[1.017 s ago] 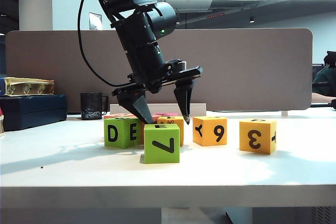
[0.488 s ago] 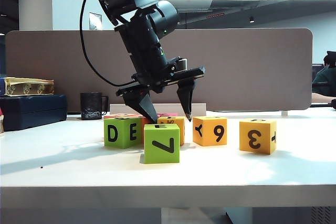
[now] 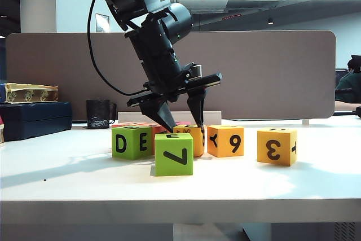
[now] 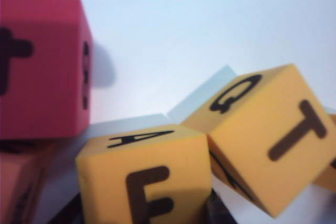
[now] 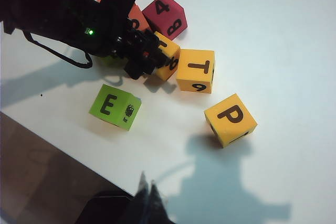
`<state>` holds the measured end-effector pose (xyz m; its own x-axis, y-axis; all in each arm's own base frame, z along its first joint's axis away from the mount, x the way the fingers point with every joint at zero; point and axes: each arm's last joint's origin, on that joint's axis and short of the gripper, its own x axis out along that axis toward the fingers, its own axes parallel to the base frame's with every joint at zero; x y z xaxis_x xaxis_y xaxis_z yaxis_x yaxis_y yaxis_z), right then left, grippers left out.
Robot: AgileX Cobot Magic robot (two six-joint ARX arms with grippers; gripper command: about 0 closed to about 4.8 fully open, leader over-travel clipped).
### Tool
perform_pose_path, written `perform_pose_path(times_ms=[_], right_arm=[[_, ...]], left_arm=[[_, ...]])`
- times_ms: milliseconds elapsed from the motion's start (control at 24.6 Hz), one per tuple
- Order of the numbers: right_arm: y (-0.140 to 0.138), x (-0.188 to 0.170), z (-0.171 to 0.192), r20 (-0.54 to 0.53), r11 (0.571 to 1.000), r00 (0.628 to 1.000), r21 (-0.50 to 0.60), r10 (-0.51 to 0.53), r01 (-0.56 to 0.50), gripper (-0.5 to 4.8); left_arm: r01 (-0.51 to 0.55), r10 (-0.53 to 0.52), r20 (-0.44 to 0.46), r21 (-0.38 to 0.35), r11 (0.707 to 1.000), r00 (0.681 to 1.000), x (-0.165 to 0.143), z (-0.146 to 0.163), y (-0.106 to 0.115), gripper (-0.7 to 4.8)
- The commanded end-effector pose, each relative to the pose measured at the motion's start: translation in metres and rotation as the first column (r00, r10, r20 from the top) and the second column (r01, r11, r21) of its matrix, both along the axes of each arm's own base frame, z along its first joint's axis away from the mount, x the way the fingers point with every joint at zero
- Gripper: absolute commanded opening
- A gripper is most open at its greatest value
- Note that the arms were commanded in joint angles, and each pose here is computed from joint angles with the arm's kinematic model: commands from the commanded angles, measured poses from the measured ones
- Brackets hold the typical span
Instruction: Select the appropriate blocks from the scattered letter blocks on the table and arrange them in a row to spell out "DEEP".
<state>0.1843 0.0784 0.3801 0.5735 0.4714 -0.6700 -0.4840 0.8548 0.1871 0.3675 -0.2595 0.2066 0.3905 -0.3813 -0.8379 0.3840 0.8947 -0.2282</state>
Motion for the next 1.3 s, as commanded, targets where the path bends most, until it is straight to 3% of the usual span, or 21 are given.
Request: perform_pose_path(times_ms=[41,407,529,691,1301], right_arm=[[0.000,0.000,0.002,0.022,1.000,1.000,-0.004,0.010,-0.010,-0.01],[0.000,0.000,0.002,0.021,1.000,1.000,-0.004,0.010,-0.010,-0.01],[0.000,0.000,0.002,0.020,1.000,1.000,-0.004,0.010,-0.010,-0.01],[0.000,0.000,0.002,0.022,1.000,1.000,-0.003,0.010,-0.010,-0.01],[0.000,0.000,0.002,0.021,1.000,1.000,-0.003,0.011,-0.011,-0.01]], left_arm=[[0.017,-0.016,0.015,-0.042,0.999,1.000,-0.005,0.018,0.002,2.34],[0.019,-0.012,0.083,-0.093,0.995,0.996,-0.025,0.072,0.015,2.34],[0.016,-0.012,0.034,-0.127,0.992,0.999,-0.037,0.083,0.016,2.35],[0.008,-0.027,-0.094,-0.197,0.980,0.995,-0.053,0.085,0.006,2.36],[-0.150,0.140,-0.098,-0.108,0.983,0.985,-0.080,0.072,-0.031,2.35]])
